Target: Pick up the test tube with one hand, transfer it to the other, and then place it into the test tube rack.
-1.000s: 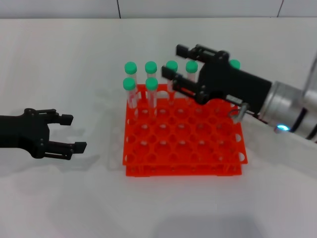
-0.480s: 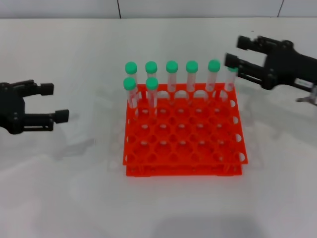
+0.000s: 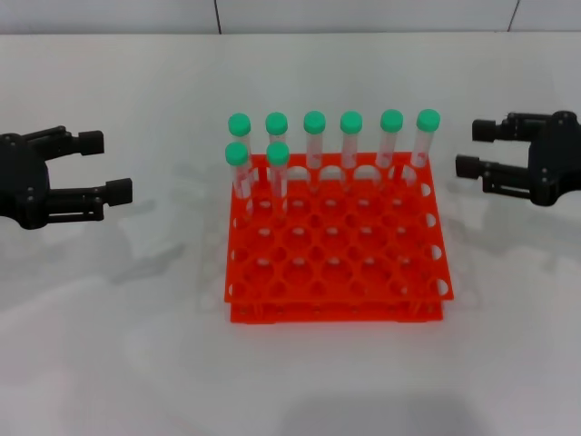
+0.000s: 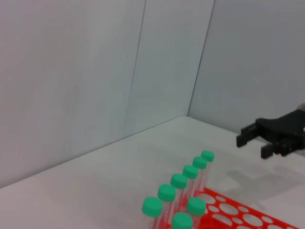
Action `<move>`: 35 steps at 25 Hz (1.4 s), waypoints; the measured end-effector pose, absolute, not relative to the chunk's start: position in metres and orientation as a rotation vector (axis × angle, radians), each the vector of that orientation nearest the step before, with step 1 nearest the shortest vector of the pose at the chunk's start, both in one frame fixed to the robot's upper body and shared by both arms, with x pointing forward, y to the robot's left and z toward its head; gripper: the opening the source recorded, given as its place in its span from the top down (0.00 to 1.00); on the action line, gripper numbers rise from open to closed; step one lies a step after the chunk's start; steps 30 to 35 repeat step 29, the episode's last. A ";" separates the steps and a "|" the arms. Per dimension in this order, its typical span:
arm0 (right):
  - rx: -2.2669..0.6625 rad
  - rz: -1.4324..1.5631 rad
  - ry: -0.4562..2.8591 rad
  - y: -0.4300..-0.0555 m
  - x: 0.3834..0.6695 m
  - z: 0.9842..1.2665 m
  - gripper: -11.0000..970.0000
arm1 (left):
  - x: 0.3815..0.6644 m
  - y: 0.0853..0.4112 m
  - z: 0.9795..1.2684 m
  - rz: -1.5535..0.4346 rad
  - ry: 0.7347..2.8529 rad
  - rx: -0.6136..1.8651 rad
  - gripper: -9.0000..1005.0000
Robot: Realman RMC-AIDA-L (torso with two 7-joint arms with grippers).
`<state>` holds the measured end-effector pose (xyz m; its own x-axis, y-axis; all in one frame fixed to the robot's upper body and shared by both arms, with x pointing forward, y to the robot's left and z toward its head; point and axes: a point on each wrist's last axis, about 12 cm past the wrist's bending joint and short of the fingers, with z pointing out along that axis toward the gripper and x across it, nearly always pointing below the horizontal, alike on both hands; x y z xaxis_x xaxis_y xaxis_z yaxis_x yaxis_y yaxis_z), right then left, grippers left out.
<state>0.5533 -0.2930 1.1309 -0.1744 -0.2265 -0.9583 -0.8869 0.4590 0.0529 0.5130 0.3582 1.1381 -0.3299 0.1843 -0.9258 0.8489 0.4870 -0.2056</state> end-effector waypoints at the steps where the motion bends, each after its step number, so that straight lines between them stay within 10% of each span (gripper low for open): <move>1: -0.990 0.797 1.675 -0.293 0.553 1.132 0.43 | 0.513 0.358 1.138 -0.898 1.801 0.868 0.11; 35: -1.096 0.830 1.684 -0.282 0.546 1.130 0.43 | 0.511 0.358 1.144 -0.965 1.815 0.859 0.11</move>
